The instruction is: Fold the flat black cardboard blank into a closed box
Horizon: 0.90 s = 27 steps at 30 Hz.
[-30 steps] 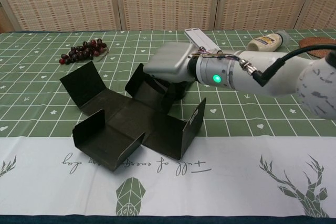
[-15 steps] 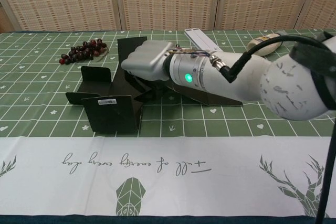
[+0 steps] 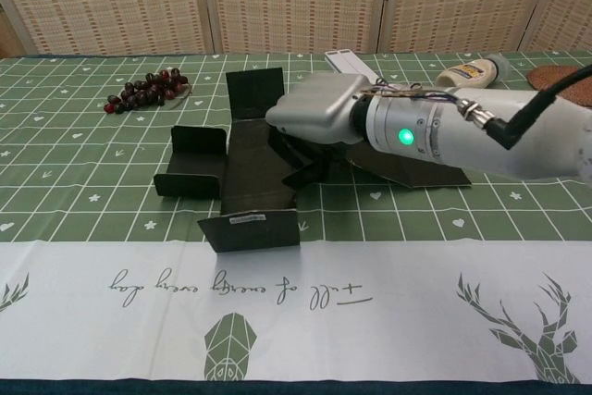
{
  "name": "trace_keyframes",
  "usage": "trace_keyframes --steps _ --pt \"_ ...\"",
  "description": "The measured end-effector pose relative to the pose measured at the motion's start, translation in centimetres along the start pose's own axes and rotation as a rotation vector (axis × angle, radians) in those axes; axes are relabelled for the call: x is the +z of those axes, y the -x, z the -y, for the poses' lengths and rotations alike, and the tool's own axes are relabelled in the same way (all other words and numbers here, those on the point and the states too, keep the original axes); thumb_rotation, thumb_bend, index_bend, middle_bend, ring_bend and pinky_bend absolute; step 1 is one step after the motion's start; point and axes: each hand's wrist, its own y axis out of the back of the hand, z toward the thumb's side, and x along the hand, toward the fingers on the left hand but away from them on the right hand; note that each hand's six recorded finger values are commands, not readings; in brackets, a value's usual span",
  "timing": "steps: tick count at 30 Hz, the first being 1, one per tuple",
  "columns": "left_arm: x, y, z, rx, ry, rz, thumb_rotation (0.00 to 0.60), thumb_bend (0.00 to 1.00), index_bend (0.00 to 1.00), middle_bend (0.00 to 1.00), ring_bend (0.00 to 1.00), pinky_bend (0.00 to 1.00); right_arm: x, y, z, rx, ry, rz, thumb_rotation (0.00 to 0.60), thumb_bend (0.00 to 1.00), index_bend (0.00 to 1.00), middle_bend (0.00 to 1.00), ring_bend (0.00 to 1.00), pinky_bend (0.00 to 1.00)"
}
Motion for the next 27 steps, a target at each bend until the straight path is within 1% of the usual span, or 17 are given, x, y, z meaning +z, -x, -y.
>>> trace_keyframes --steps 2,4,6,8,13,17,21,27 --pt "0.1 0.0 -0.1 0.002 -0.001 0.003 0.6 0.1 0.0 0.0 0.04 0.15 -0.3 -0.6 0.1 -0.008 0.008 0.003 0.6 0.44 0.44 0.5 0.9 0.98" --pt "0.2 -0.1 -0.2 0.003 -0.003 0.004 0.6 0.1 0.0 0.0 0.04 0.15 -0.9 -1.5 0.3 -0.02 0.015 0.014 0.6 0.3 0.21 0.34 0.87 0.98" --pt "0.3 -0.1 -0.2 0.003 -0.004 0.007 0.6 0.1 0.0 0.0 0.04 0.15 -1.5 -2.3 0.3 -0.039 0.033 0.029 0.6 0.24 0.06 0.24 0.84 0.98" --pt "0.5 -0.2 -0.2 0.002 -0.005 0.01 0.6 0.1 0.0 0.0 0.04 0.15 -1.9 -2.9 0.3 -0.052 0.062 0.04 0.6 0.22 0.01 0.2 0.82 0.98" --pt "1.2 -0.6 -0.3 0.005 -0.006 0.034 0.6 0.1 0.0 0.0 0.04 0.15 -4.0 -5.1 1.3 -0.058 0.147 0.099 0.6 0.15 0.0 0.09 0.79 0.98" --pt "1.4 -0.7 -0.2 0.001 -0.007 0.036 0.6 0.1 0.0 0.0 0.04 0.15 -5.5 -5.9 2.0 -0.035 0.204 0.151 0.6 0.13 0.0 0.06 0.78 0.98" --pt "1.6 -0.9 -0.1 -0.001 -0.007 0.044 0.6 0.1 0.0 0.0 0.04 0.15 -7.2 -6.3 3.1 0.012 0.271 0.213 0.6 0.13 0.0 0.05 0.78 0.98" --pt "1.8 -0.9 -0.1 0.0 -0.008 0.049 0.6 0.1 0.0 0.0 0.04 0.15 -8.6 -5.7 4.7 0.106 0.352 0.261 0.6 0.15 0.0 0.03 0.76 0.98"
